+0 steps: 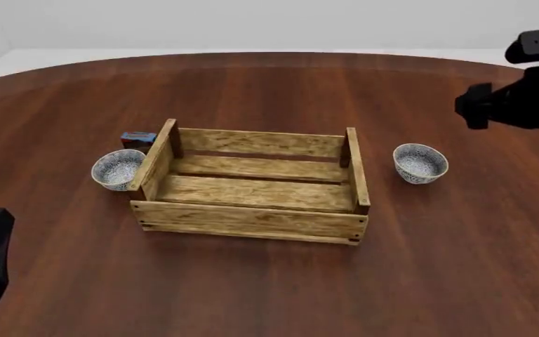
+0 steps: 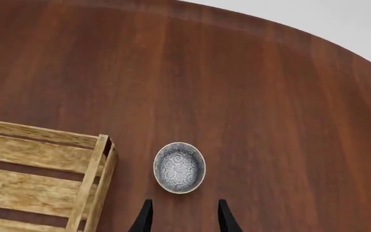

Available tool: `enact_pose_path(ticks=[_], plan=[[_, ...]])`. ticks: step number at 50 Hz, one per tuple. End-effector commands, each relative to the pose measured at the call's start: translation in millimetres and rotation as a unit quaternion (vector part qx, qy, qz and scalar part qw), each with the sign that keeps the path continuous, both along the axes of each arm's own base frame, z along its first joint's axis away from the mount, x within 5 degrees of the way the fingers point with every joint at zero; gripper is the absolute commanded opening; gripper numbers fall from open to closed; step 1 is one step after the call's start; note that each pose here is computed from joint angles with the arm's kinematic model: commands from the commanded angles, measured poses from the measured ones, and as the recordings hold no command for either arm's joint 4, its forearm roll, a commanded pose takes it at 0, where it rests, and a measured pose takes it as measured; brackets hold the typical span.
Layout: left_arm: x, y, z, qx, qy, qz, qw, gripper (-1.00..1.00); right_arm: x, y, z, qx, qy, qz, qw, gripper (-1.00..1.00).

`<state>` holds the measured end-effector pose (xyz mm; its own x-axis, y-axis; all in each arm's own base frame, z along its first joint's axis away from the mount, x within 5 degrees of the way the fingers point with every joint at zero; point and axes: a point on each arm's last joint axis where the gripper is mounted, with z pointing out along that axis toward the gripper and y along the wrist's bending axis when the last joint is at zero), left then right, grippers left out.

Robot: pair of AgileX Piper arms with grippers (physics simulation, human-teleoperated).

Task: Stack the right bowl on the left bowl and place them in the tray.

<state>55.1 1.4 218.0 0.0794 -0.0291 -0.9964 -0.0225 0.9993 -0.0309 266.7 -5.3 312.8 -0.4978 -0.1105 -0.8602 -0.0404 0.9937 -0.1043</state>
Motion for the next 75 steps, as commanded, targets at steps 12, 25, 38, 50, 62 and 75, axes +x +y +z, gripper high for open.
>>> enact_pose_path(ticks=[12, 25, 38, 50, 62, 75], plan=[[0, -1, 0, 0.003, -0.001, -0.010, 0.9999, 1.00, 5, -16, 36, -0.009, 0.023, -0.023, 0.9994, 1.00], [0, -1, 1, -0.001, -0.001, -0.009, 1.0000, 1.00, 39, -23, 47, -0.021, 0.078, -0.019, 0.9965, 1.00], [1, -1, -3, -0.003, 0.004, -0.011, 0.9999, 1.00, 68, -16, 30, 0.001, 0.124, -0.019, 0.9921, 1.00], [1, -1, -5, -0.005, 0.006, -0.011, 0.9999, 1.00, 89, -21, -2, 0.004, 0.157, -0.024, 0.9873, 1.00], [1, -1, -4, -0.006, 0.007, -0.013, 0.9999, 1.00, 110, -30, -26, 0.004, 0.177, -0.031, 0.9837, 1.00], [1, -1, -5, -0.004, 0.008, -0.012, 0.9999, 1.00, 124, -32, -54, 0.008, 0.196, -0.034, 0.9799, 1.00]])
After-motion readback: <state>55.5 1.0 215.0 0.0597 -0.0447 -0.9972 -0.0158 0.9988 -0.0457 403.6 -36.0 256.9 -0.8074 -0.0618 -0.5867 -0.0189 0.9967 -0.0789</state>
